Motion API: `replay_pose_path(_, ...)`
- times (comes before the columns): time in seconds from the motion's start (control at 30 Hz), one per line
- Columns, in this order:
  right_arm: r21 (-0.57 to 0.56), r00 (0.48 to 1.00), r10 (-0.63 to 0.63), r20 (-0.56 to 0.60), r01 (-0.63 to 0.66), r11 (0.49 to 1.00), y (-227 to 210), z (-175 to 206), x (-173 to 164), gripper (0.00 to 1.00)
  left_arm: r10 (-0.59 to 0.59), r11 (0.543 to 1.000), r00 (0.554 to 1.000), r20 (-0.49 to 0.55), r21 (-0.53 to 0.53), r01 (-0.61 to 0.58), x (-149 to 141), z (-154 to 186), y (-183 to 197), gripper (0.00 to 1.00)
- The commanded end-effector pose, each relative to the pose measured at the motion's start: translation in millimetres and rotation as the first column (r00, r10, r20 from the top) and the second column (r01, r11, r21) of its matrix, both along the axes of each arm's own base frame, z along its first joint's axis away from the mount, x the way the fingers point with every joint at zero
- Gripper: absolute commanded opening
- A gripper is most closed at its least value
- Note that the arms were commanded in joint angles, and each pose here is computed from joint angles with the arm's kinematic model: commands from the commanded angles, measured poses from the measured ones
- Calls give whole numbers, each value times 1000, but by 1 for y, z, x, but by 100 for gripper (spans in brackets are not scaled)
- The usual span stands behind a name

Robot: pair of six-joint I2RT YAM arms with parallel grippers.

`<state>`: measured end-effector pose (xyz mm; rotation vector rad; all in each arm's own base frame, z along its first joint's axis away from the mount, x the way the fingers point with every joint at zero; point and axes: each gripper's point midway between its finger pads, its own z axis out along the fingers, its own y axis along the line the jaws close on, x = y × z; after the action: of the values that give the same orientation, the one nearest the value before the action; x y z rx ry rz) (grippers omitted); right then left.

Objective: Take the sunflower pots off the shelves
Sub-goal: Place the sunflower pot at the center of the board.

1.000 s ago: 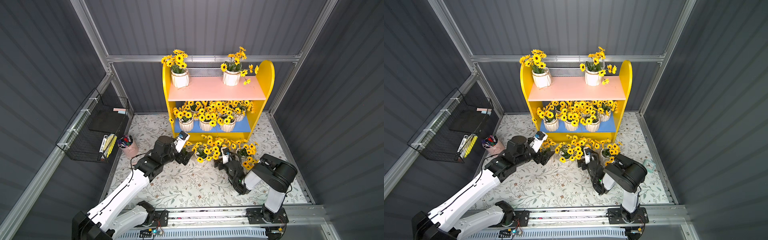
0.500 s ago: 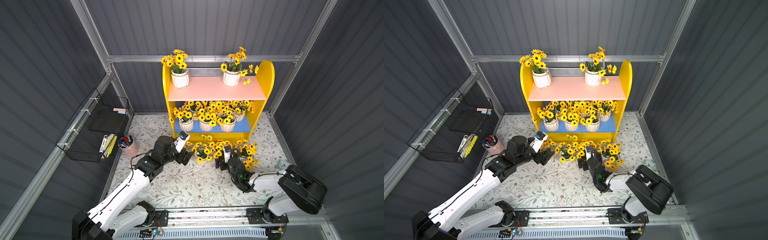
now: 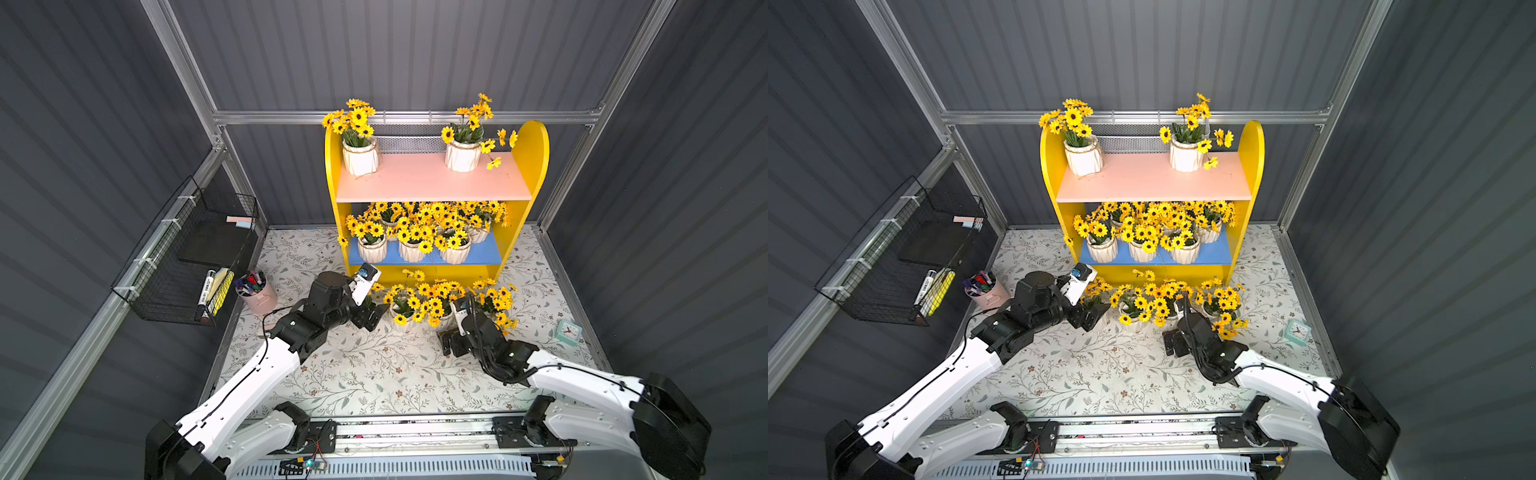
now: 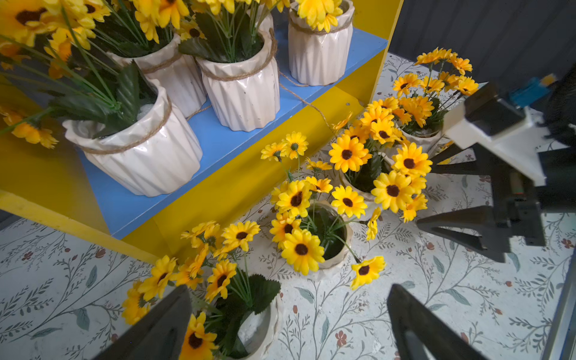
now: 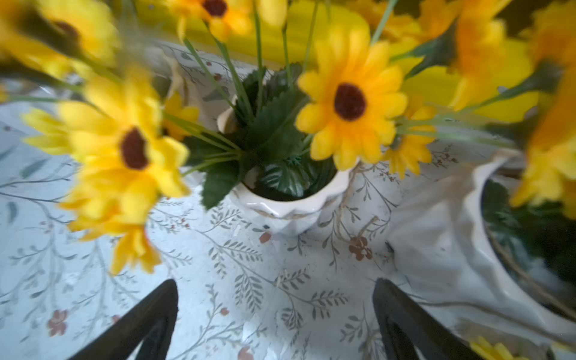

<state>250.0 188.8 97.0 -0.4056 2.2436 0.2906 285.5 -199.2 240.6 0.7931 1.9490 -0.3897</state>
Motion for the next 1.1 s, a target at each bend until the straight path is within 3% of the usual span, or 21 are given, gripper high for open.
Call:
replay_pose_path(0.0, 62, 999, 41, -28, -40, 997, 5, 29, -15, 99, -25, 1000, 1000, -2, -11, 25, -4, 3, -4, 99)
replay_pose_path(0.27, 76, 990, 102, 101, -110, 991, 7, 109, -15, 99, 21, 1000, 999, 39, -3, -21, -1, 9, 6, 99)
replay_pose_path(0.47, 94, 939, 156, 306, -193, 977, 27, 180, 3, 99, 88, 996, 994, 59, -10, -88, 5, 11, 14, 99)
replay_pose_path(0.8, -10, 812, 45, 581, -48, 999, 22, 310, 60, 99, 175, 985, 981, 84, -26, -173, 12, 15, 26, 100)
replay_pose_path(1.07, 121, 754, -74, 653, -7, 993, -9, 375, 104, 99, 168, 986, 983, 76, -36, -165, 12, 13, 23, 99)
